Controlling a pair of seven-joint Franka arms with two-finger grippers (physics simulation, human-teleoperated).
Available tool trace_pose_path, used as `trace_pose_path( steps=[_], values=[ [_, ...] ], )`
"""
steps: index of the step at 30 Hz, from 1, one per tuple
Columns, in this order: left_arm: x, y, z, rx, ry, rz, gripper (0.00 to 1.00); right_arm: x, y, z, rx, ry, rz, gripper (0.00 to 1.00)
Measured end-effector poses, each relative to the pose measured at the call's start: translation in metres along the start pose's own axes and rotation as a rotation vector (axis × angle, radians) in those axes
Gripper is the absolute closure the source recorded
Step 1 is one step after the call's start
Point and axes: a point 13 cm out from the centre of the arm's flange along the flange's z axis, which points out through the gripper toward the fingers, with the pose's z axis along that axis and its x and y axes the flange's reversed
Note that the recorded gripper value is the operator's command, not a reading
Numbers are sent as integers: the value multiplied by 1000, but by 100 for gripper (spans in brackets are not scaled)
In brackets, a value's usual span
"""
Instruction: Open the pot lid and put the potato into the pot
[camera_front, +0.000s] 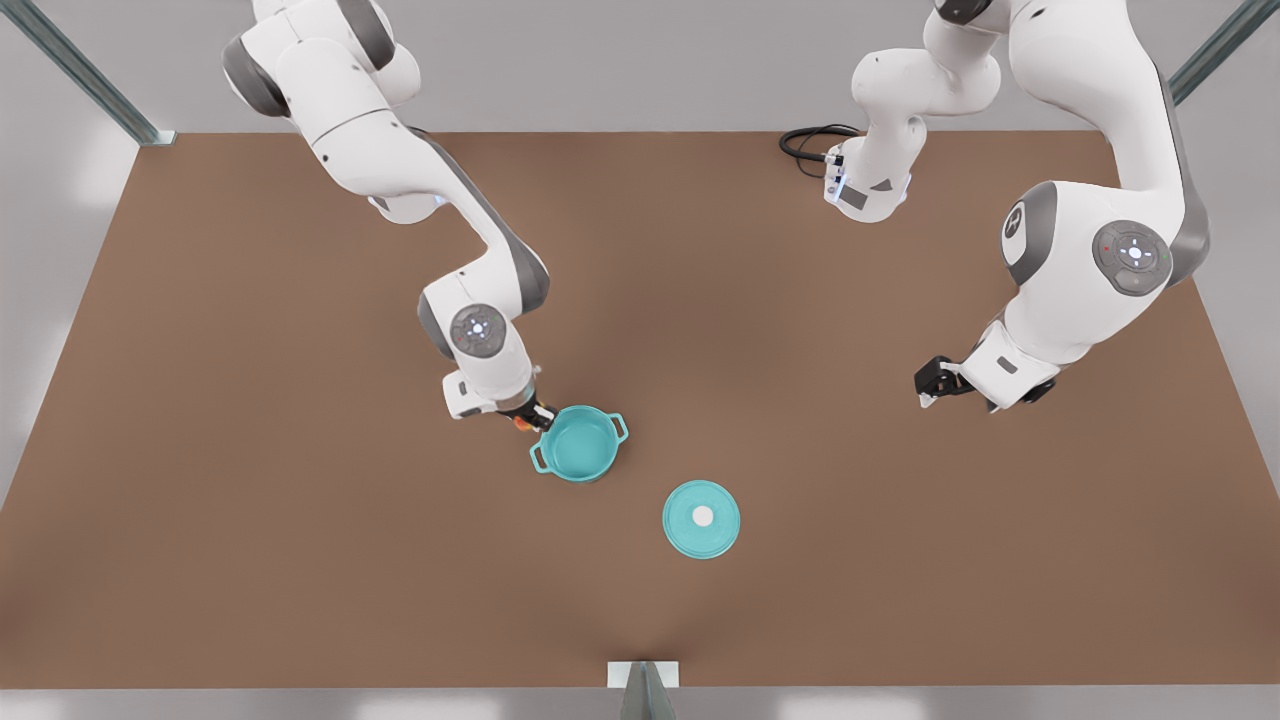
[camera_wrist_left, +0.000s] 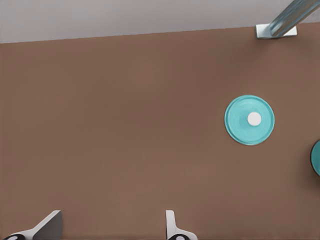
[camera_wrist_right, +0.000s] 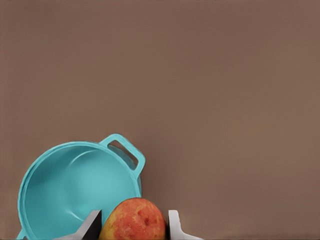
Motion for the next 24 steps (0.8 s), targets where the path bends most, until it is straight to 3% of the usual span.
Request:
trace_pose_path(
  steps=[5,13,24],
  values=[
    [0,0,1,0,2,9,0,-15,28,-1,15,20,78,44],
    [1,0,1,0,4,20,0,26,43,28,91,54,118,44],
    [1,-1,2,2,6,29,0,17,75,50,66,51,213,43]
  ],
)
